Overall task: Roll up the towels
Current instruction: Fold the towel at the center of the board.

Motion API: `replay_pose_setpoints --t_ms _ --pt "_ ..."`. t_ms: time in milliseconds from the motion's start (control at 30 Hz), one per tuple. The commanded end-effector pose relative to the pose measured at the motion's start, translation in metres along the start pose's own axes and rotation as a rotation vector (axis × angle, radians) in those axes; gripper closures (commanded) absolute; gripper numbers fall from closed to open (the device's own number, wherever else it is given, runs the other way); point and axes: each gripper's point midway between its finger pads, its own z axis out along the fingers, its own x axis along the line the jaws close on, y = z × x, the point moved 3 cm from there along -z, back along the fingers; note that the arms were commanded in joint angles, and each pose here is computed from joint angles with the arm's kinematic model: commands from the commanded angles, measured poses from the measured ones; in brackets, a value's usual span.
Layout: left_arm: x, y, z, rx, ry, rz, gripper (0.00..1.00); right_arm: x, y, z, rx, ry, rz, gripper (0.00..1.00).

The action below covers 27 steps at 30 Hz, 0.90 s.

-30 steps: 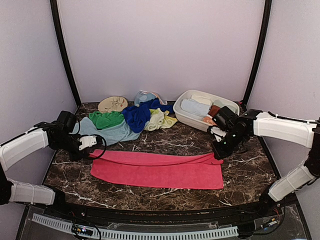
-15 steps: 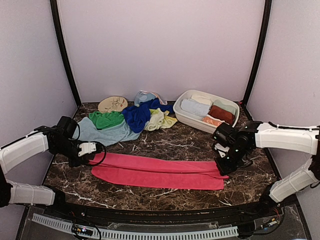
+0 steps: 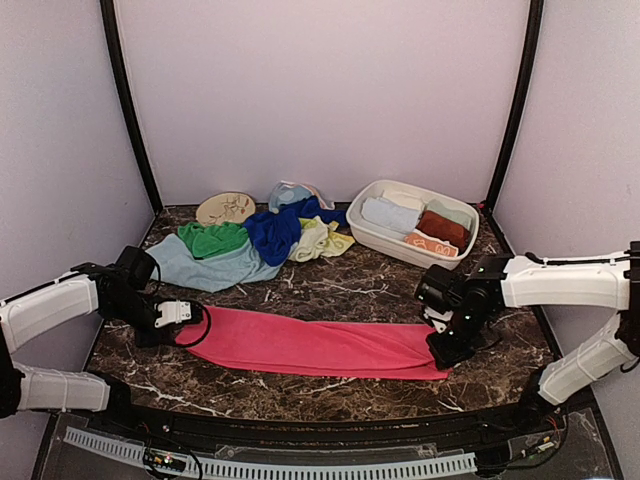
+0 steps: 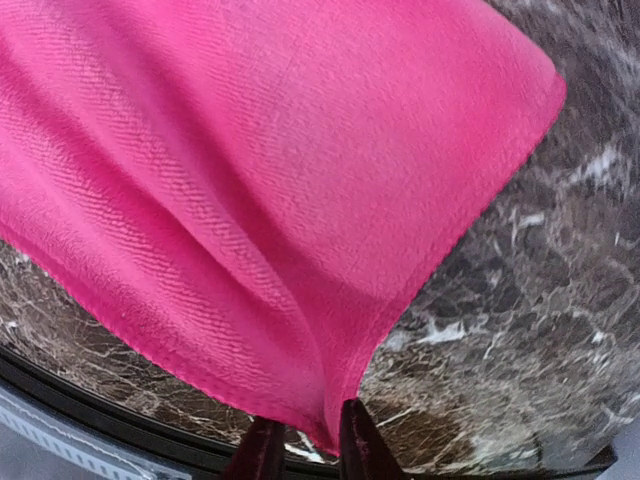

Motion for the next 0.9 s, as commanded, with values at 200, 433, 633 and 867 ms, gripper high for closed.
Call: replay_pose_setpoints --t_ms 200,433,633,867 --pt "-0.004 0.009 -0.040 -0.037 -0.007 0.064 0.32 0.004 0.019 -0.051 -0.170 0.064 0.045 0.33" --pt "0.033 0.046 -0.049 -0.146 0.015 0.021 0.37 -0.027 0.077 -0.051 -0.296 0.087 0.192 0.36" --pt "0.056 0.073 -0.005 -0.172 -0.011 -0.059 0.53 -0.037 0.092 0.000 -0.237 0.080 0.236 0.45" --pt "0.032 0.058 0.050 -0.045 -0.037 -0.023 0.59 -0.055 0.089 0.036 -0.193 0.030 0.294 0.53"
